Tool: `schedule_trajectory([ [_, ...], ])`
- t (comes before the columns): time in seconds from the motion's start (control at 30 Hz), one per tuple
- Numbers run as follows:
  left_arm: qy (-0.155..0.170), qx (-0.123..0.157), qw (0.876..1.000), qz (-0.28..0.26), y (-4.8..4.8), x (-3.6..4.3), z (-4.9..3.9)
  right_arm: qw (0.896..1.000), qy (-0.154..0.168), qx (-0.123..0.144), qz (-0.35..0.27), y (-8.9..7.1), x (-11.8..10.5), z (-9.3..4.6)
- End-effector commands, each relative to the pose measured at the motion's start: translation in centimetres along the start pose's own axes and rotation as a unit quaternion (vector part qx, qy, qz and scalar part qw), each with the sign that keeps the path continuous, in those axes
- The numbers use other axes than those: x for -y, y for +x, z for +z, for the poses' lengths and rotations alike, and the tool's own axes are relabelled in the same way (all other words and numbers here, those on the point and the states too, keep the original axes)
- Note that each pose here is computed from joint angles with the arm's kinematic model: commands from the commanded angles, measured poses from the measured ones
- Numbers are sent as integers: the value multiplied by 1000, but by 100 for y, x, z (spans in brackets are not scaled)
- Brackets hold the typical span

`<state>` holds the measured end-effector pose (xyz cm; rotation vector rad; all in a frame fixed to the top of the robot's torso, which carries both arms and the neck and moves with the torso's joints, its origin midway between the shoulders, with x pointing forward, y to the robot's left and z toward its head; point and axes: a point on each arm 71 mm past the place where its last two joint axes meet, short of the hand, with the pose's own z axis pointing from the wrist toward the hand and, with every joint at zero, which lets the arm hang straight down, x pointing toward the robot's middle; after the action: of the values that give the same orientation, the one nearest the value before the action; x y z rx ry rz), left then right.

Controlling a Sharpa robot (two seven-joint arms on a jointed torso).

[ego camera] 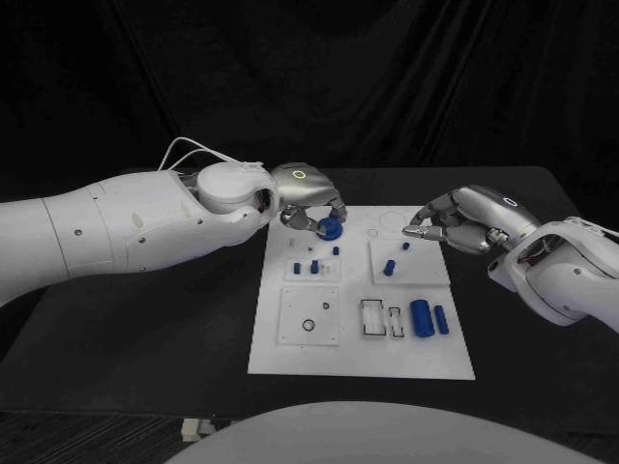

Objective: Assemble the parts on the task board

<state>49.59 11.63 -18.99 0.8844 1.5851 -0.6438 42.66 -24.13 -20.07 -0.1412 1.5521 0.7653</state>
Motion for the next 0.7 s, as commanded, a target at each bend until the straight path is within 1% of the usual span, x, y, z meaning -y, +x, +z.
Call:
schedule_trajectory([
  [0.03,39,-2,999,35,37,66,36,1000,-10,8,2,16,-33,-7],
  [0.1,43,-3,998,41,69,81,64,1000,-12,7,3,32,-38,-13],
  [0.3,53,-2,997,56,125,116,118,1000,-11,3,5,57,-32,-21],
  [0.7,51,-12,997,56,240,149,226,1000,-10,-3,6,90,-32,-14],
])
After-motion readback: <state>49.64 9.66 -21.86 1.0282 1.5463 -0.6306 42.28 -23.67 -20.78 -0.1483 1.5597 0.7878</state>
